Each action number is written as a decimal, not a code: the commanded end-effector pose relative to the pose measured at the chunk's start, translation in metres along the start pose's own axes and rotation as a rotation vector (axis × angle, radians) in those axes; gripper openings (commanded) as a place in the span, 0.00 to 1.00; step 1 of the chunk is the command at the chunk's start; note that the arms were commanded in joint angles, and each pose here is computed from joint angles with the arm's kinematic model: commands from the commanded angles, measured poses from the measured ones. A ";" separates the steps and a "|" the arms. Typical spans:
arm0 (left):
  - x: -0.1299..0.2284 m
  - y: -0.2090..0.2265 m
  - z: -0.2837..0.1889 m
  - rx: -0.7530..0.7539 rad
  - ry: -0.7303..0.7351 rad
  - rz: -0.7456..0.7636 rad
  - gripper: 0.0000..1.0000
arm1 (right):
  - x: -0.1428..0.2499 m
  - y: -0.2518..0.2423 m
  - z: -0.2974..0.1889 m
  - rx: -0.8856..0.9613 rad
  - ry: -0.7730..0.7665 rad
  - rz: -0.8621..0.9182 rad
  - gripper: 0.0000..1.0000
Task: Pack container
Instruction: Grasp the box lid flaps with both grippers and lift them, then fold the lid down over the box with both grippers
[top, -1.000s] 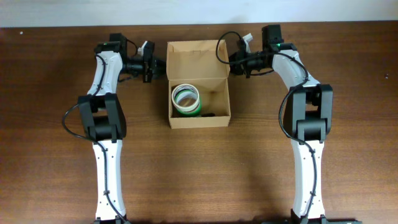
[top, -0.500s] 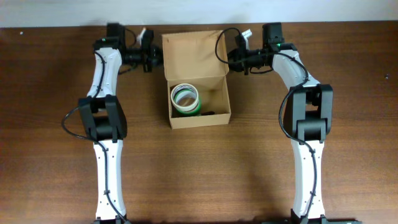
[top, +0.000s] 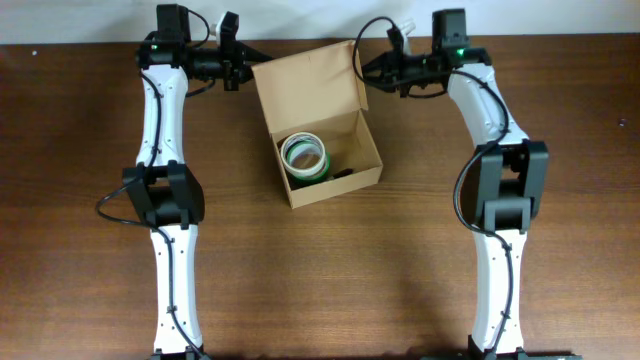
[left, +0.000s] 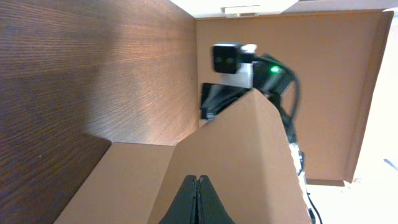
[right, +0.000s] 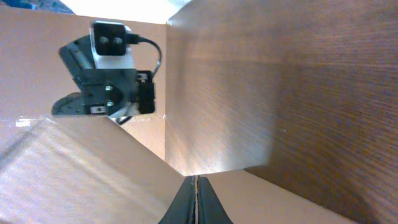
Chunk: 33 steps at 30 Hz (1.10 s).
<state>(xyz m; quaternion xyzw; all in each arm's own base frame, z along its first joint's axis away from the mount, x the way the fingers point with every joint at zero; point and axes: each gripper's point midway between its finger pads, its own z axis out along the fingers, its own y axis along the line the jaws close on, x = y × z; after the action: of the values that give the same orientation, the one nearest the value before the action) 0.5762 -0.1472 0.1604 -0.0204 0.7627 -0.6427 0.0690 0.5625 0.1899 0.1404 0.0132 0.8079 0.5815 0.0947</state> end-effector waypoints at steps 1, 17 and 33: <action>0.006 -0.008 0.010 0.019 0.026 0.001 0.01 | -0.009 0.051 -0.023 0.050 -0.066 -0.146 0.04; 0.030 -0.030 0.034 -0.127 0.038 0.016 0.02 | 0.023 0.035 -0.029 0.225 0.005 -0.161 0.04; 0.080 -0.038 0.030 -0.414 0.105 0.085 0.02 | 0.036 0.067 -0.071 0.449 -0.041 -0.295 0.04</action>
<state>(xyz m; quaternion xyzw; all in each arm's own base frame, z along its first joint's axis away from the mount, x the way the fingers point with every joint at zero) 0.5074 -0.1849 0.1494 -0.0262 0.8602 -0.5092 -0.0085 0.5132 0.1553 0.2067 -0.0502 0.8993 0.4018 0.1653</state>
